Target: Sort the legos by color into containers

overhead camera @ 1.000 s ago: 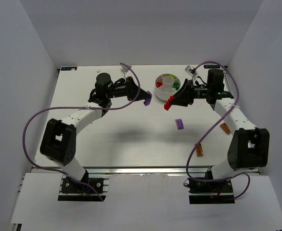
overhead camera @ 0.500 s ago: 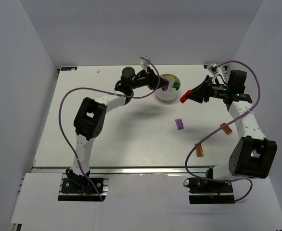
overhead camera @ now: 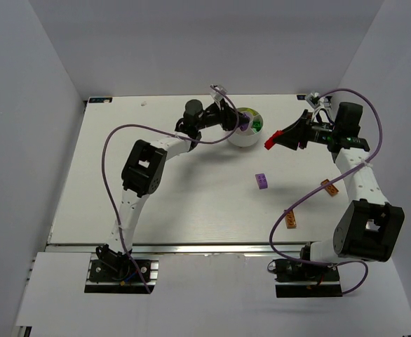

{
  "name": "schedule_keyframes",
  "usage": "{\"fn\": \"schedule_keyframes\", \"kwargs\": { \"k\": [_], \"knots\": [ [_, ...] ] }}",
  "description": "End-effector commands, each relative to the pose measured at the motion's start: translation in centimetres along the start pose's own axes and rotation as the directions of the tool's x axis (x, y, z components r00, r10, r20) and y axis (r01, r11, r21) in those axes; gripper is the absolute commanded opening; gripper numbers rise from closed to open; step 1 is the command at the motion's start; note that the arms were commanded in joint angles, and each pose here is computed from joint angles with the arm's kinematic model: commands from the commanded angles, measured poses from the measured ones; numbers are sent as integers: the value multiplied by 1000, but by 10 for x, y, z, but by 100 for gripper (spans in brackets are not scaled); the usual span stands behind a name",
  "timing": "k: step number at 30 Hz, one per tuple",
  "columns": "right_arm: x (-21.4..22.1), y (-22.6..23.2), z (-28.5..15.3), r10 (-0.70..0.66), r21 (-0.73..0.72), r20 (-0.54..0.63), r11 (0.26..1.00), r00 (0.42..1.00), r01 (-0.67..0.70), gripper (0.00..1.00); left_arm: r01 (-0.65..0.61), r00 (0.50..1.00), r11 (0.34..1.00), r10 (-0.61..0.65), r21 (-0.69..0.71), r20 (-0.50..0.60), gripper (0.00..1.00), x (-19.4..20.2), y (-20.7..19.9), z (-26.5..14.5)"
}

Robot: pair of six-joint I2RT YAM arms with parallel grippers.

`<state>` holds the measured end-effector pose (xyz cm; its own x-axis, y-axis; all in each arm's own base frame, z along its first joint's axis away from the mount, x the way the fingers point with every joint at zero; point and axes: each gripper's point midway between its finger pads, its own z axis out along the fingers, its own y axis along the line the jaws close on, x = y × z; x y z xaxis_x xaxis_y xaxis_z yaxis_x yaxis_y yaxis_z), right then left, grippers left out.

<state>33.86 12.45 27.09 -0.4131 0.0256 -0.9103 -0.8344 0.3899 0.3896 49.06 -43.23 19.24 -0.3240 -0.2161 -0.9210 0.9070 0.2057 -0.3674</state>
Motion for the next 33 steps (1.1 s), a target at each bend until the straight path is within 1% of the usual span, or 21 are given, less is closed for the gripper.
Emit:
{"fn": "schedule_keyframes", "kwargs": {
  "k": [1,3,4,7,18,22,23,25,27,29,30,31,33],
  "knots": [
    [-6,6,-2,-23,-11,21,1000,1000,24,0,-98,995,995,98,11,8,0,-17,-1,9],
    [-8,8,-3,-30,-12,28,999,999,30,0,-121,993,993,121,2,-1,0,-16,4,11],
    [-8,9,-2,-30,-13,28,999,999,30,0,-105,994,994,105,-12,-27,0,-6,10,10],
    [-9,9,-3,-34,-10,29,999,999,35,0,-113,993,993,111,-33,-49,0,1,18,11],
    [-12,8,-2,-31,-15,31,999,999,32,0,-104,992,992,98,-73,-73,0,16,33,11],
    [-11,8,-2,-27,-15,30,1000,999,27,0,-105,992,991,99,-84,-74,17,15,34,10],
    [-10,8,-2,-24,-17,29,1000,999,24,0,-104,992,991,97,-88,-76,28,16,34,9],
    [-9,8,-2,-21,-17,28,1000,999,21,0,-118,991,988,111,-95,-72,35,12,32,8],
    [-9,7,-2,-21,-15,28,1000,999,21,0,-126,990,987,117,-104,-83,47,16,33,4],
    [-8,7,-2,-19,-17,28,1000,999,20,0,-129,989,986,121,-103,-88,53,14,32,4],
    [-8,8,-2,-21,-17,28,1000,999,21,0,-132,988,986,122,-103,-93,78,15,31,3],
    [-8,7,-2,-19,-15,28,1000,999,20,0,-132,988,986,123,-100,-93,98,14,30,3],
    [-8,7,-2,-16,-17,27,1000,1000,17,0,-135,988,986,126,-103,-90,98,13,30,2]
  ]
}}
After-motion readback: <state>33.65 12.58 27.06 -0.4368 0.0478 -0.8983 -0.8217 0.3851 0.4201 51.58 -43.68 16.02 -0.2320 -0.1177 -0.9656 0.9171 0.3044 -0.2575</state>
